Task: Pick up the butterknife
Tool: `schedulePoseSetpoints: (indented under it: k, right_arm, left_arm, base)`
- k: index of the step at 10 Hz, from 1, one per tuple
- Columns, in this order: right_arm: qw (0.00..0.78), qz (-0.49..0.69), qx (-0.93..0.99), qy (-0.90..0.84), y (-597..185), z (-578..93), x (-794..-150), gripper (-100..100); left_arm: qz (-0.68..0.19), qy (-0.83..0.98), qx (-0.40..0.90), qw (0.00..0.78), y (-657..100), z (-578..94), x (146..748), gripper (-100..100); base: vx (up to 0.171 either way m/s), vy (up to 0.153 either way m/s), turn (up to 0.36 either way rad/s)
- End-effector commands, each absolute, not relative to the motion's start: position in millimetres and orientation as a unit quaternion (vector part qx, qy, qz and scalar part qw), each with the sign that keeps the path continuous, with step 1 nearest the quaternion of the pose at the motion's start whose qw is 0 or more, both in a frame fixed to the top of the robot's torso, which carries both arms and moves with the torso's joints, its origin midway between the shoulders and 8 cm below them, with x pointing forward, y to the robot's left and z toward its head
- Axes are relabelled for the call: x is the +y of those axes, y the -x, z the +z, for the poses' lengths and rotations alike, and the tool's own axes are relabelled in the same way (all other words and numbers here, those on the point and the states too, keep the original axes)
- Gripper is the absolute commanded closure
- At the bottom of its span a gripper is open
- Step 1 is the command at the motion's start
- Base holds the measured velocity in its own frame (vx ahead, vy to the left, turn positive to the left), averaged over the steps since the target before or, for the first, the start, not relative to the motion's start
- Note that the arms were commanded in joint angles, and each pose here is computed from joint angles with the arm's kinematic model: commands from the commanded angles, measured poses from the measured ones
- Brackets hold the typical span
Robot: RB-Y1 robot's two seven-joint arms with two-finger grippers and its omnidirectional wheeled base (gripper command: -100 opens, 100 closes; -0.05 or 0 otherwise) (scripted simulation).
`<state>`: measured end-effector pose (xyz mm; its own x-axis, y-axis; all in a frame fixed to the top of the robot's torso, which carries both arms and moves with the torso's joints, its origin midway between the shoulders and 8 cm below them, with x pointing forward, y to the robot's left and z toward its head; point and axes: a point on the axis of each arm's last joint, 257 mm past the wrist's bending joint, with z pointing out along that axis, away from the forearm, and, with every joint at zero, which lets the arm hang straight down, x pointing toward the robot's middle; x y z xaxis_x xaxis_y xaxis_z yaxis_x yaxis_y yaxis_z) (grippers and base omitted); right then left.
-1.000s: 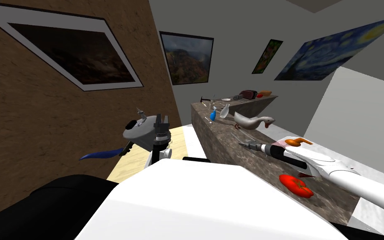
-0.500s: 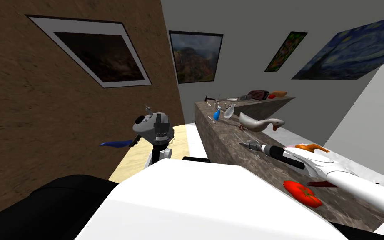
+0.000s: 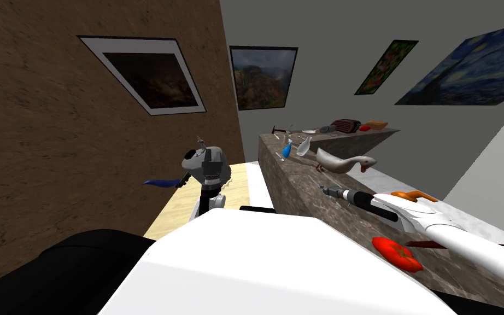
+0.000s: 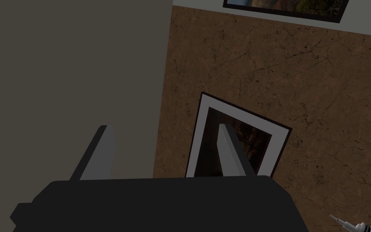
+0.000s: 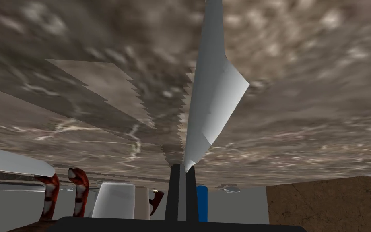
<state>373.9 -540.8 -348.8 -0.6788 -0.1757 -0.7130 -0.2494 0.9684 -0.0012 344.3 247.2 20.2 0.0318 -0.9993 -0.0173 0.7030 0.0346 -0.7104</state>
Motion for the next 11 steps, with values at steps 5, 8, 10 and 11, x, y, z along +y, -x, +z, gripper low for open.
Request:
schedulePoseSetpoints:
  k: [5,8,10,11]
  right_arm:
    - [0.382,0.055,0.913,0.130,-372.3,-347.4,-533.7,100]
    - [0.379,0.069,0.909,0.162,-369.7,-340.4,-519.2,100]
    - [0.378,0.070,0.908,0.167,-369.3,-338.4,-516.7,100]
    - [0.378,0.071,0.907,0.169,-368.8,-337.9,-515.9,0]
  left_arm:
    - [-0.640,0.271,0.274,0.665,-344.3,20.2,247.2,0]
    - [-0.640,0.271,0.274,0.665,-344.2,20.1,247.3,0]
    - [-0.640,0.271,0.274,0.665,-344.2,20.1,247.3,0]
    - [-0.640,0.271,0.274,0.665,-344.3,20.2,247.2,0]
  base:
    - [0.015,0.000,-0.048]
    - [0.117,0.032,-0.276]
    - [0.069,0.032,-0.193]
    - [0.003,0.006,0.011]
